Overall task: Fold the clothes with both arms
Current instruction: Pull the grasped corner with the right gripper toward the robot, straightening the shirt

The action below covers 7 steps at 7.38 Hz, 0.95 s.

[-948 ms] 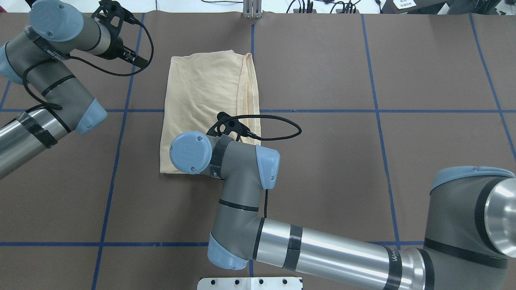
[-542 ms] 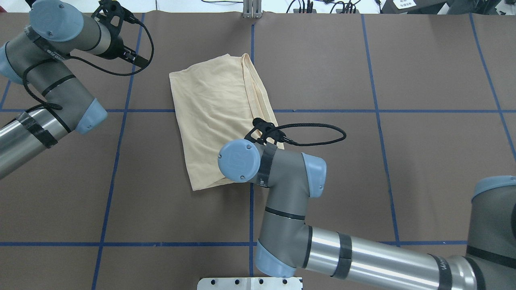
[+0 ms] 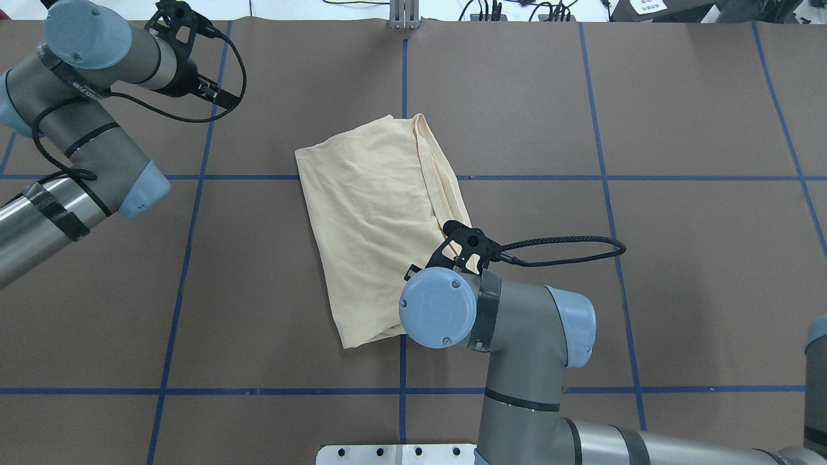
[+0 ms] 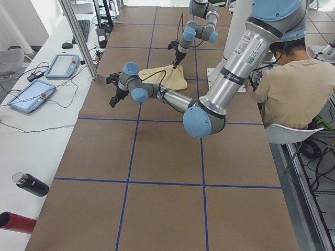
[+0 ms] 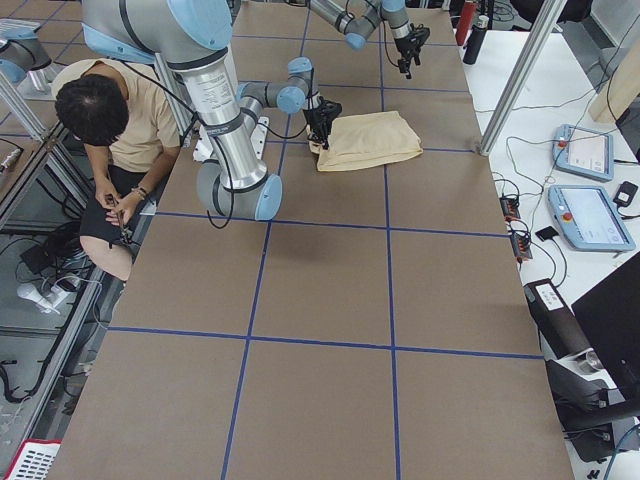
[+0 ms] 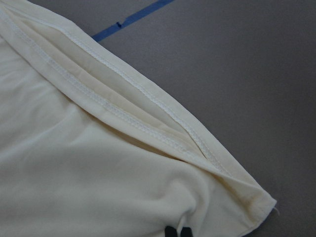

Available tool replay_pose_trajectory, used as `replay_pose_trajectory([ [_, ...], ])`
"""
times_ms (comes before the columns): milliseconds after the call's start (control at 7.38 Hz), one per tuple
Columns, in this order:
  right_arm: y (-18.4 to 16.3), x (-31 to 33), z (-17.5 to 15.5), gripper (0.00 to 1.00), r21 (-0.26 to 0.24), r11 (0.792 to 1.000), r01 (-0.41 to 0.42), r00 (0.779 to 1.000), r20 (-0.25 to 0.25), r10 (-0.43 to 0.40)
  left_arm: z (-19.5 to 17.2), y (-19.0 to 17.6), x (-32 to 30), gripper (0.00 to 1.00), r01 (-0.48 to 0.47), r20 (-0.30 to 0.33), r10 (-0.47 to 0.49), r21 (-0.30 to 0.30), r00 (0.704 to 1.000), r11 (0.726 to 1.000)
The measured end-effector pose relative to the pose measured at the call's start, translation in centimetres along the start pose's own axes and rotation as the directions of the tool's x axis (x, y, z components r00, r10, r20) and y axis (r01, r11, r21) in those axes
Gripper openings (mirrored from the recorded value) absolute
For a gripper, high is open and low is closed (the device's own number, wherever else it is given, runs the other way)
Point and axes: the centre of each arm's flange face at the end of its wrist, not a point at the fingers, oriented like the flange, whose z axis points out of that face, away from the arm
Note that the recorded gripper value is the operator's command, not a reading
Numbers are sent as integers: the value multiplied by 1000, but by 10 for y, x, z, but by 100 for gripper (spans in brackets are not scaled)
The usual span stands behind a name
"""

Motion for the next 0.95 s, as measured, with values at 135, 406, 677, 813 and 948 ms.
replay_pose_trajectory([
  [135,14,2,-9,0,-4,1000,1,1000,3,-1,0,0,0,100,0,0,0,-1,1000,1000],
  [406,24,2,-16,99,-8,1000,3,1000,2,-3,0,0,1,100,4,-2,-4,0,1000,1000],
  [677,20,5,-18,100,0,998,56,998,7,-56,-8,-2,8,100,21,-18,-21,8,1000,1000],
  [813,7,5,-26,100,10,996,85,996,24,-85,-21,-1,17,100,58,-54,-57,9,997,998],
  [948,-10,9,-35,100,22,993,120,992,42,-121,-37,8,30,100,106,-104,-105,6,989,994],
])
